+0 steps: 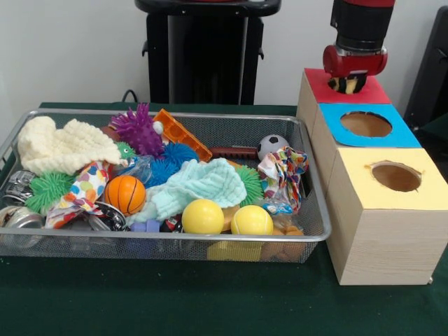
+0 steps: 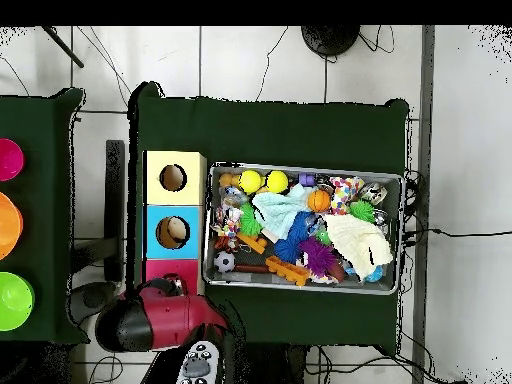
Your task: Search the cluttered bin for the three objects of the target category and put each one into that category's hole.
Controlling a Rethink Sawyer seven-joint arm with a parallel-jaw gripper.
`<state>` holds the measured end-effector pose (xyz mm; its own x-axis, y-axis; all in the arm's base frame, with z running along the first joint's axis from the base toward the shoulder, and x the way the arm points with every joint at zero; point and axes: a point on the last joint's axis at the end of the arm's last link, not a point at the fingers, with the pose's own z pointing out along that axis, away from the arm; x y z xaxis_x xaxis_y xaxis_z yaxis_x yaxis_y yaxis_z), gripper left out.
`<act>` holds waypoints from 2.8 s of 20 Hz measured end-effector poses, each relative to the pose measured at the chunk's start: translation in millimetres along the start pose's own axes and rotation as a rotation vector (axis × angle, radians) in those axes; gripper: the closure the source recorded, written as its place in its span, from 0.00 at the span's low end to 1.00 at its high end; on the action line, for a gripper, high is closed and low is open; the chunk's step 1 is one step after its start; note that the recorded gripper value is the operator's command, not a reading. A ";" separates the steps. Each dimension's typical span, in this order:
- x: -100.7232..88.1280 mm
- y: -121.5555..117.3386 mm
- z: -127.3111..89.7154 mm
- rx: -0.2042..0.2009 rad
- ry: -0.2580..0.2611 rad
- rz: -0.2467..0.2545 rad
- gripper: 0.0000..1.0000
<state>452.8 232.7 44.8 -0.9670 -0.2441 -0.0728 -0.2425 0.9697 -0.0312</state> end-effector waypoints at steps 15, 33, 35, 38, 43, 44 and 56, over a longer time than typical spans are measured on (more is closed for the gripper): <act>1.4 -2.8 6.4 0.012 0.012 0.017 0.00; -12.7 -11.2 -46.5 -0.024 0.149 0.049 0.00; -25.8 -12.4 -64.9 -0.032 0.161 0.048 0.00; -23.8 -20.4 -67.3 -0.020 0.192 0.041 0.00; -24.1 -24.5 -66.2 -0.008 0.191 0.025 0.00; -24.1 -24.5 -66.1 -0.008 0.190 0.025 0.00; -24.1 -25.9 -64.1 -0.020 0.192 0.030 0.00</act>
<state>477.4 214.2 111.3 -0.9706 -0.2098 0.1181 -0.2127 0.9771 -0.0118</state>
